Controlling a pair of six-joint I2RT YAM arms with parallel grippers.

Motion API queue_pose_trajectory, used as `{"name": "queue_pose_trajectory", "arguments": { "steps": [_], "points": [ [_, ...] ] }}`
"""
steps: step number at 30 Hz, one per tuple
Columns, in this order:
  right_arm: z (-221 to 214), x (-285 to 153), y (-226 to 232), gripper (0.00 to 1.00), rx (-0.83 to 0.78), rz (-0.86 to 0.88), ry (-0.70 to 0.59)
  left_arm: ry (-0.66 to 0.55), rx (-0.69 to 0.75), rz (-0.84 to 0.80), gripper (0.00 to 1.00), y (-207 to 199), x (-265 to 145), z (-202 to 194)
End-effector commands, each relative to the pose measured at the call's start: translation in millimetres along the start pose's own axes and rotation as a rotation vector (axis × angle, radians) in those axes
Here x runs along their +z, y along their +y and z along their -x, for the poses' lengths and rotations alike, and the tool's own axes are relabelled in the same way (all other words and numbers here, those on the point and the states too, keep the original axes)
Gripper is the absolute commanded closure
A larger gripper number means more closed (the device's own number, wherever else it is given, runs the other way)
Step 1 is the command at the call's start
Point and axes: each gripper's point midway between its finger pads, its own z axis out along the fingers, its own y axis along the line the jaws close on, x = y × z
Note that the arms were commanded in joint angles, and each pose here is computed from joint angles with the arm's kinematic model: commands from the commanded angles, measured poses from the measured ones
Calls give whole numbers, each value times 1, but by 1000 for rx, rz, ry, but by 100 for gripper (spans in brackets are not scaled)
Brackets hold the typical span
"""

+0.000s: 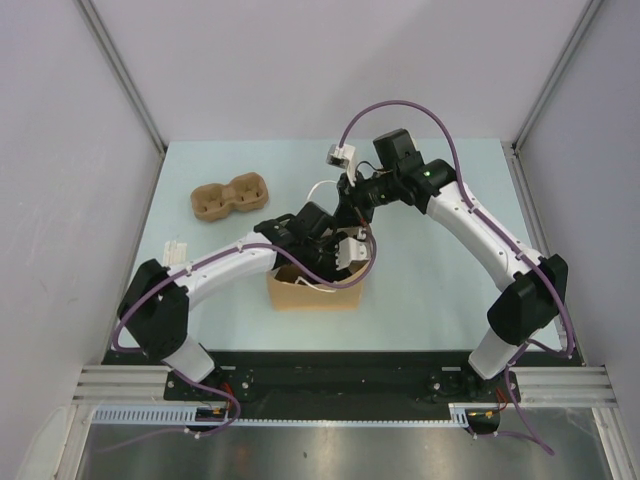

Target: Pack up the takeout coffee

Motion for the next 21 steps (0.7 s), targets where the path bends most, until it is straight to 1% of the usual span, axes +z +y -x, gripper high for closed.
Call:
{"name": "queue_pose_trajectory", "arguments": {
  "steps": [1,2,3,7,12,21],
  "points": [
    [15,-9,22,100,-11,57,-25,134,-90,31,21,9,10,-40],
    [15,-9,22,100,-9,59,-24,125,-83,42,19,10,7,-36],
    [15,-9,22,100,-10,59,-25,122,-83,47,12,10,7,-35],
    [15,-9,22,100,-10,57,-25,88,-70,79,1,13,-1,-24],
    [14,-8,21,100,-12,56,-24,36,-42,147,1,19,-12,-11],
    [15,-7,17,100,-14,47,-23,-5,-2,182,0,18,-23,3]
  ]
}}
